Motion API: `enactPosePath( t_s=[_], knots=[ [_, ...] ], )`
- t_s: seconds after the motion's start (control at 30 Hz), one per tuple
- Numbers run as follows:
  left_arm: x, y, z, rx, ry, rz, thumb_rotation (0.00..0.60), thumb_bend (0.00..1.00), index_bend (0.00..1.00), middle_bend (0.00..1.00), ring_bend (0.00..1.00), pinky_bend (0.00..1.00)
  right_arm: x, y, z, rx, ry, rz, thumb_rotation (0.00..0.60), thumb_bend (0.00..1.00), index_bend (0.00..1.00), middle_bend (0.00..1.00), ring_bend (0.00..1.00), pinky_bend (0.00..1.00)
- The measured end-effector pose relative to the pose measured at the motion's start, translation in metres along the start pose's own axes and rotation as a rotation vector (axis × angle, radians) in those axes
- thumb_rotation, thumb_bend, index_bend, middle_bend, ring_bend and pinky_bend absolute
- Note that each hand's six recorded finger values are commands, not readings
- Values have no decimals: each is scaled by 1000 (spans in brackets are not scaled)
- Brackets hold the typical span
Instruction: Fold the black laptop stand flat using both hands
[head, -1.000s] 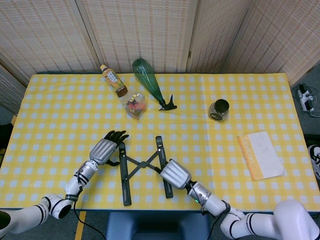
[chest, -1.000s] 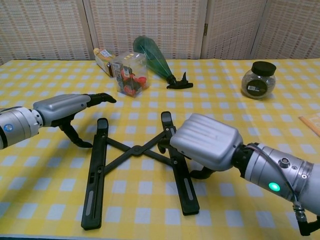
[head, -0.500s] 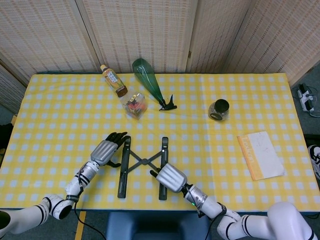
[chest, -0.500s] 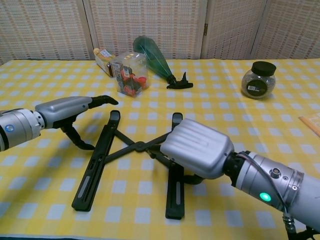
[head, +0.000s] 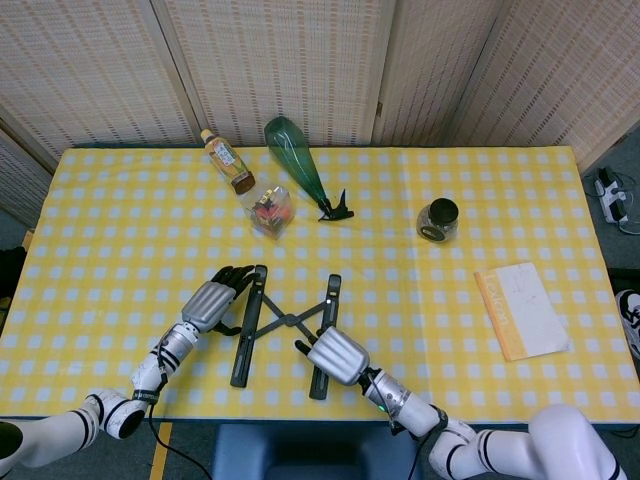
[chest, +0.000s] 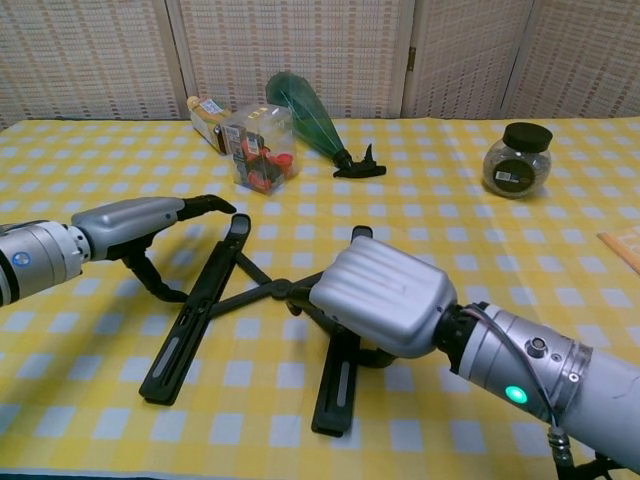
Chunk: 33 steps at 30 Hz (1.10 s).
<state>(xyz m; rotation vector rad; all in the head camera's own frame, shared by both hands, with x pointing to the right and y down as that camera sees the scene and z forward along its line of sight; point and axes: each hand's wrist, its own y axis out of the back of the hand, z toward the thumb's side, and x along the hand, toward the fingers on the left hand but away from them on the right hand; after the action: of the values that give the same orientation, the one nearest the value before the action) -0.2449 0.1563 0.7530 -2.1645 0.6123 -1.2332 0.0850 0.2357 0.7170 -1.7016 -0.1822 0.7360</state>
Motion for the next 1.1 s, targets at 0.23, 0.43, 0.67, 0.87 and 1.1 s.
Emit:
enactPosePath(
  t_s=[0.23,0.43,0.67,0.87,1.1],
  knots=[
    [-1,-4,7,-21,-18,-13,600,178,0,13,0,0,-4,1,3,-1,0,-11,600,233,347,629,649,728],
    [-1,-5,15,-38,-37,-20,600,178,0,12,0,0,-8,3,5,2,-2,-24,600,233,348,629,651,728],
    [-1,-8,27,-64,-60,-31,600,178,0,9,0,0,-17,5,14,-1,6,-43,600,233,351,629,650,728],
    [-1,-10,37,-74,-80,-38,600,175,0,8,0,0,-24,7,22,0,18,-54,600,233,355,629,650,728],
    [-4,0,26,-62,-59,-7,600,175,0,6,0,0,-24,13,22,-16,24,-59,600,233,266,538,590,710]
  ],
)
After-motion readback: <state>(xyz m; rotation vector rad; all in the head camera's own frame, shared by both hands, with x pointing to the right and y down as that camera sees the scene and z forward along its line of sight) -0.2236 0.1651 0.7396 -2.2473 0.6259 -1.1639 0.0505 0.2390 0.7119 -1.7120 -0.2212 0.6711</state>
